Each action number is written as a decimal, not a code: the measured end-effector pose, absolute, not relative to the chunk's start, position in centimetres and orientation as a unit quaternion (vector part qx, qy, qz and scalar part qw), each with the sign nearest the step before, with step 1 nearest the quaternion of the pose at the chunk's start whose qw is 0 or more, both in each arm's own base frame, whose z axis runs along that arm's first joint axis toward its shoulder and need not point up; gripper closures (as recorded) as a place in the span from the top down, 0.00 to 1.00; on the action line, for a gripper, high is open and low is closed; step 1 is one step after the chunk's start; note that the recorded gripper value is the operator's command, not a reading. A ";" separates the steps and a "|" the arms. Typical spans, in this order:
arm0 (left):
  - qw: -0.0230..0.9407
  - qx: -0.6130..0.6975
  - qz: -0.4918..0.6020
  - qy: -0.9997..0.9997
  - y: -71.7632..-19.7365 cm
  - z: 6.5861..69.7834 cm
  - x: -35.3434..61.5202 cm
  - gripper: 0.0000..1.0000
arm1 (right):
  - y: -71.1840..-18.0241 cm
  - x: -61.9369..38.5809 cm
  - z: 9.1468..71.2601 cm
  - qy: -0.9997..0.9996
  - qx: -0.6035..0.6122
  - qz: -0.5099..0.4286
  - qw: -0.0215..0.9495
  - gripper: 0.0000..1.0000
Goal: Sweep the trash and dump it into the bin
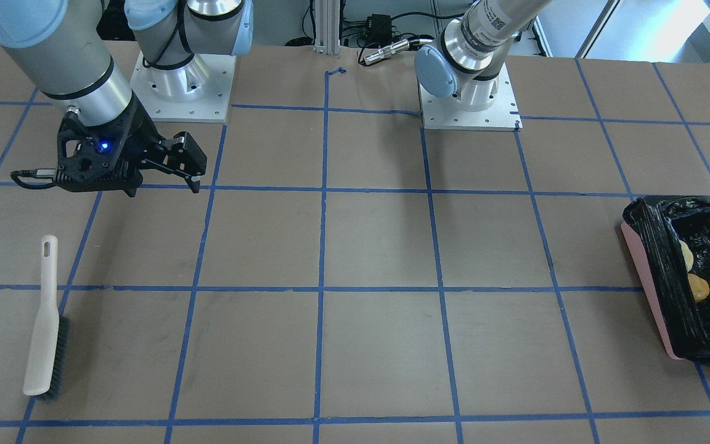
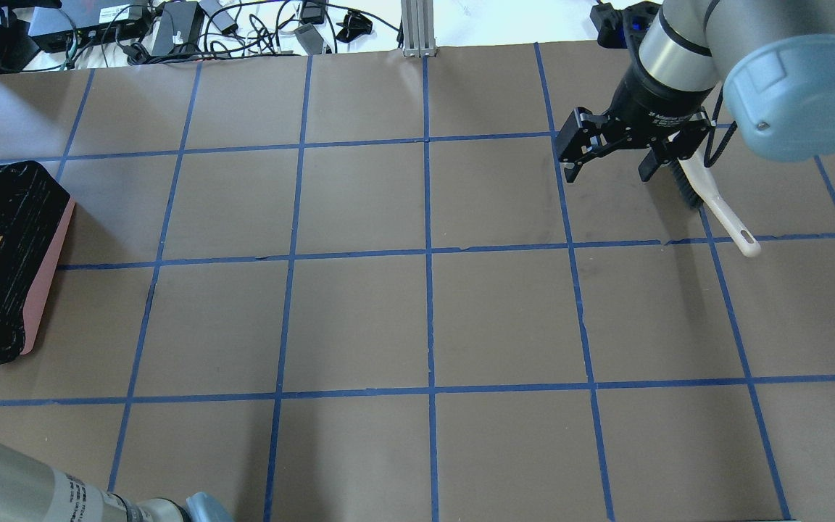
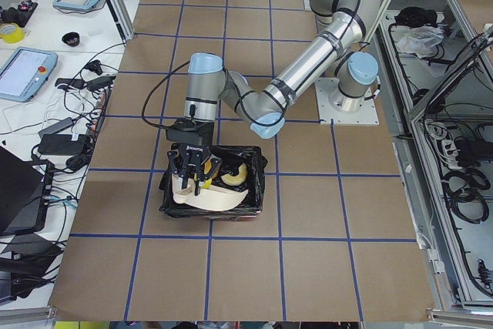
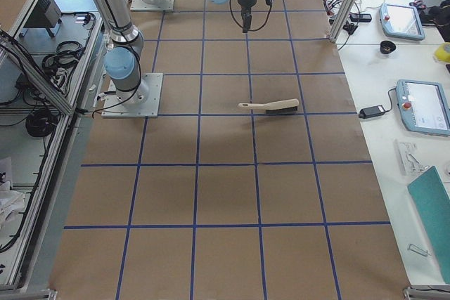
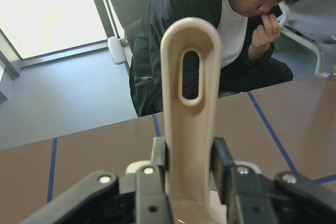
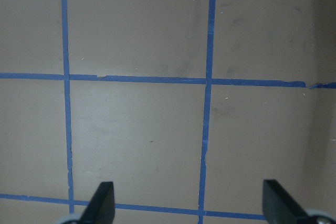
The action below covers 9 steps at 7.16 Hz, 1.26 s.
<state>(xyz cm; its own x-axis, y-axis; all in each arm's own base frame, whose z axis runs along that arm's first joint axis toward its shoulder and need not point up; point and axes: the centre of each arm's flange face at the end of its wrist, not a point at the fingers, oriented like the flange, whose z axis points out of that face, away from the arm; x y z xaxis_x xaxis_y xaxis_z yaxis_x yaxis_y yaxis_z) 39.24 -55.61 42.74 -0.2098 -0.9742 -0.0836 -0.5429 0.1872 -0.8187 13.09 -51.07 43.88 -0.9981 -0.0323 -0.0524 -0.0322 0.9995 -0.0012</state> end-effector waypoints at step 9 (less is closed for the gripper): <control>0.319 -0.527 -0.322 0.718 -55.4 42.6 40.1 0.00 | -51.6 12.0 46.7 0.998 -0.014 -0.059 -0.031 1.00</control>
<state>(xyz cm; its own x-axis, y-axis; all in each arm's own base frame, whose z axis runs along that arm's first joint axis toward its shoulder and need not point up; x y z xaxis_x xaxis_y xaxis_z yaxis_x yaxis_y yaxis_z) 40.14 -55.36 42.60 -0.2397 -0.9635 -0.1190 -0.5522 0.2361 -0.7996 11.98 -51.57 46.71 -0.9976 -0.0250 0.0638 -0.0324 0.9926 -0.1171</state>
